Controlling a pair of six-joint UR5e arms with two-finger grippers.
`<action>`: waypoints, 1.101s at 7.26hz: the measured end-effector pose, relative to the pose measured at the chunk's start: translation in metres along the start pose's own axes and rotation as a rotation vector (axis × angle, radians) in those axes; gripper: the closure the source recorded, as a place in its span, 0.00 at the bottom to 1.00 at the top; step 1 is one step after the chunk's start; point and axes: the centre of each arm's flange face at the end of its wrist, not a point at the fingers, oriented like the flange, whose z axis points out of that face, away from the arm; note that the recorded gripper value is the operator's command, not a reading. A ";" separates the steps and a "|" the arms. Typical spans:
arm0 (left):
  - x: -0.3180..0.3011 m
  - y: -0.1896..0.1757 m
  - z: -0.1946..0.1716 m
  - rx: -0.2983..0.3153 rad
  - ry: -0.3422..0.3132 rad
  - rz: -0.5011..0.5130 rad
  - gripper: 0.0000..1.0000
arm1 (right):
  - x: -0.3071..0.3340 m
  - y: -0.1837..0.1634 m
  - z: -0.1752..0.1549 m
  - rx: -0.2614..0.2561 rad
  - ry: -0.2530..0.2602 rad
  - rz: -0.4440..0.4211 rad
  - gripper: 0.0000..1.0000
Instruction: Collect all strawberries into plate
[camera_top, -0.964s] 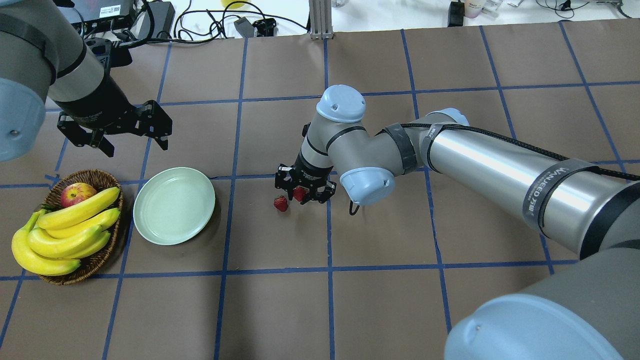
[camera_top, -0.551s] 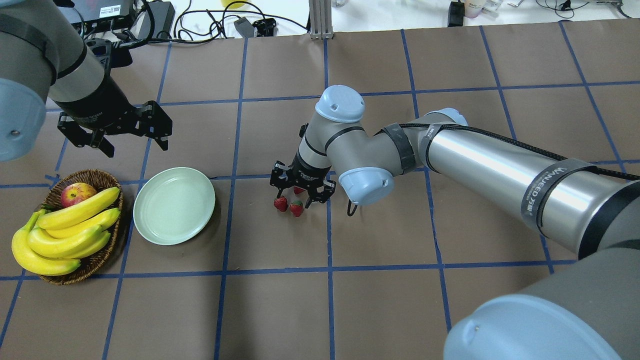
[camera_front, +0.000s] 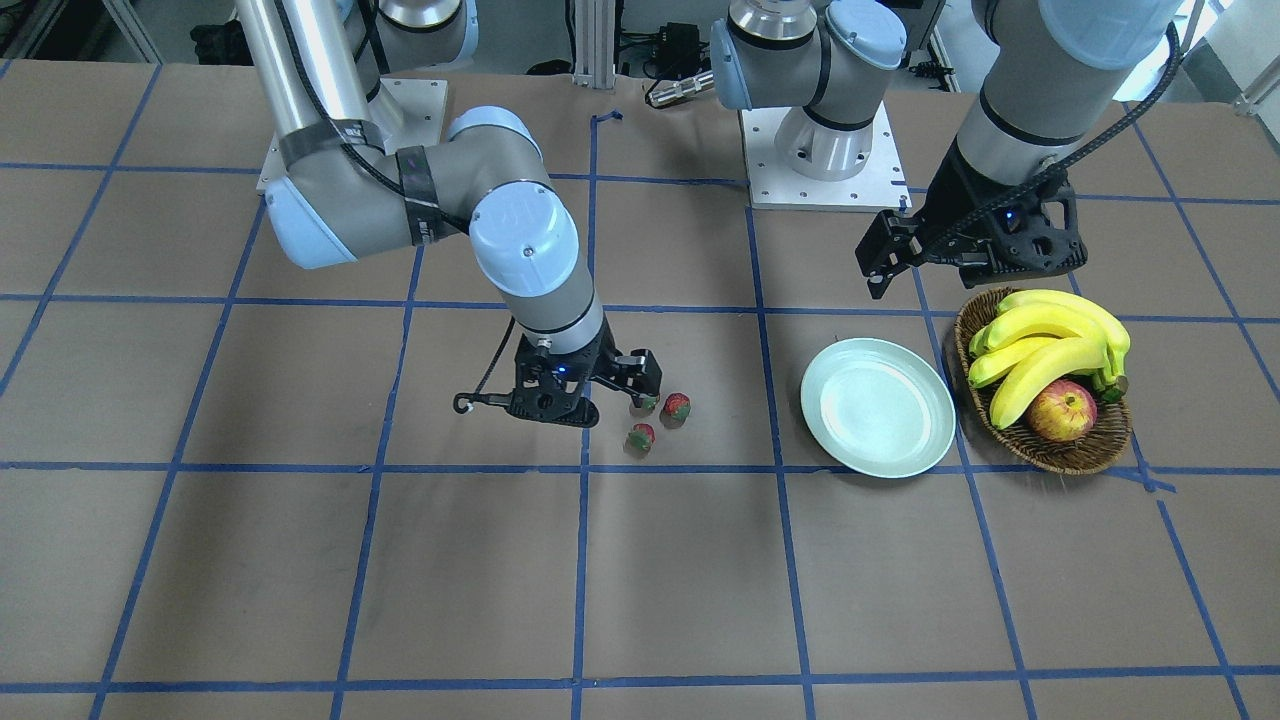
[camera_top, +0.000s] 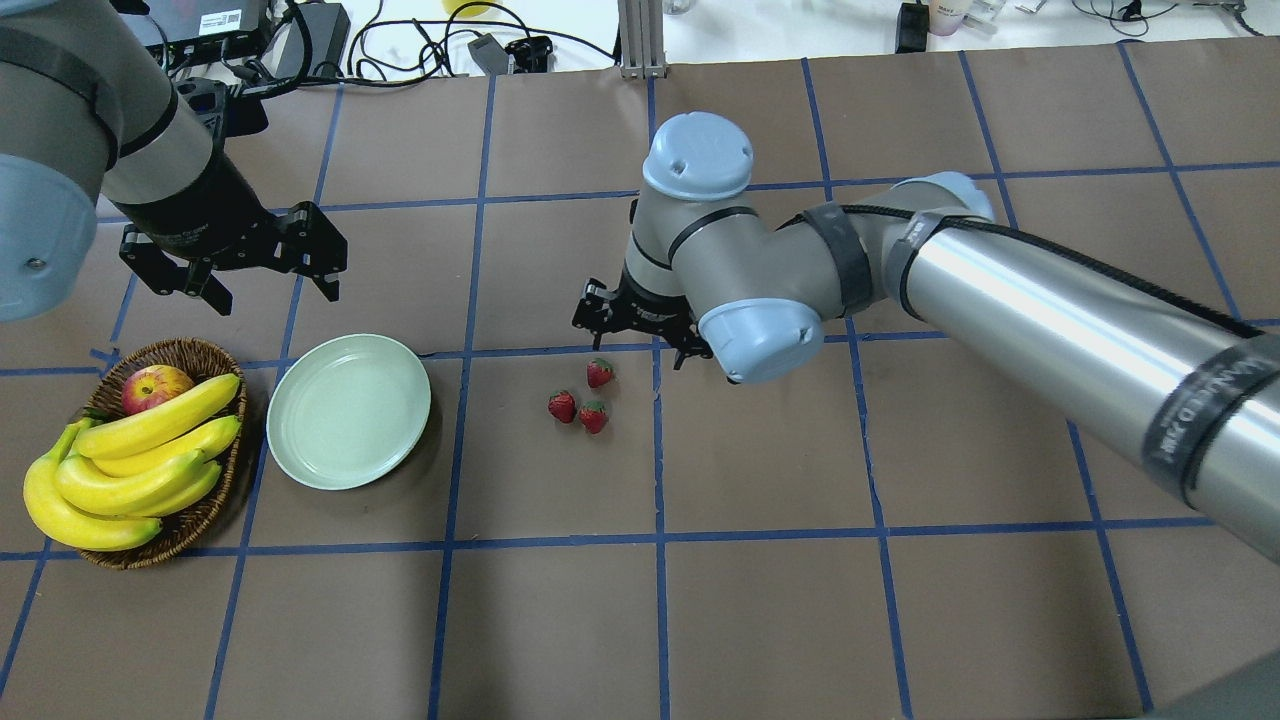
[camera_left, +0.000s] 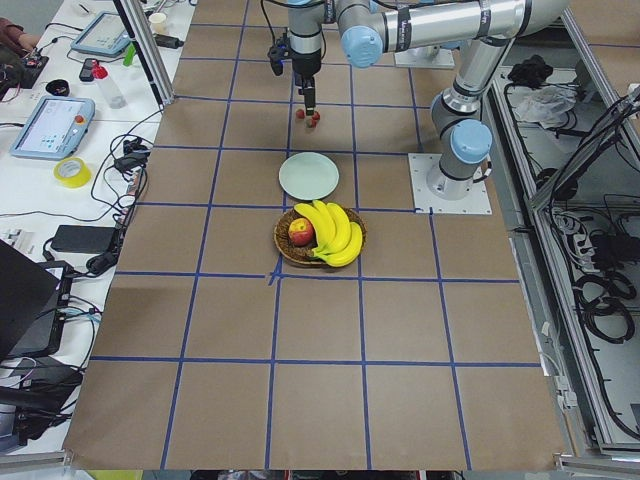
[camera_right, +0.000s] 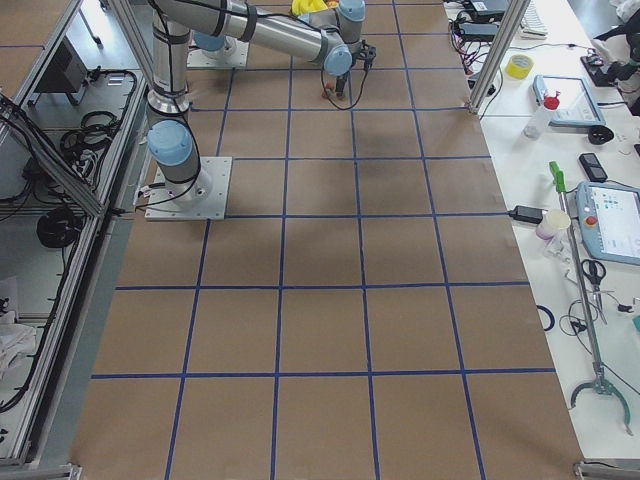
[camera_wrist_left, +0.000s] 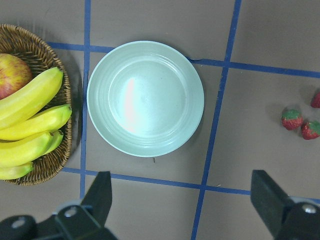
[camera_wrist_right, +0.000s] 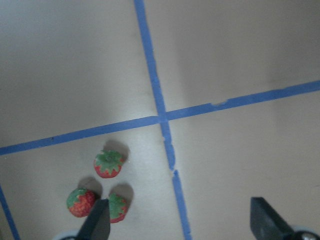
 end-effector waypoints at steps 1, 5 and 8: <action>-0.001 0.000 -0.002 0.000 -0.004 -0.002 0.00 | 0.023 -0.019 -0.048 0.026 0.055 -0.060 0.00; 0.008 -0.008 0.012 -0.021 0.000 0.029 0.00 | 0.083 -0.036 -0.197 0.023 0.105 -0.184 0.00; 0.071 -0.026 0.042 0.033 0.037 0.124 0.00 | 0.094 -0.030 -0.212 0.035 0.105 -0.188 0.00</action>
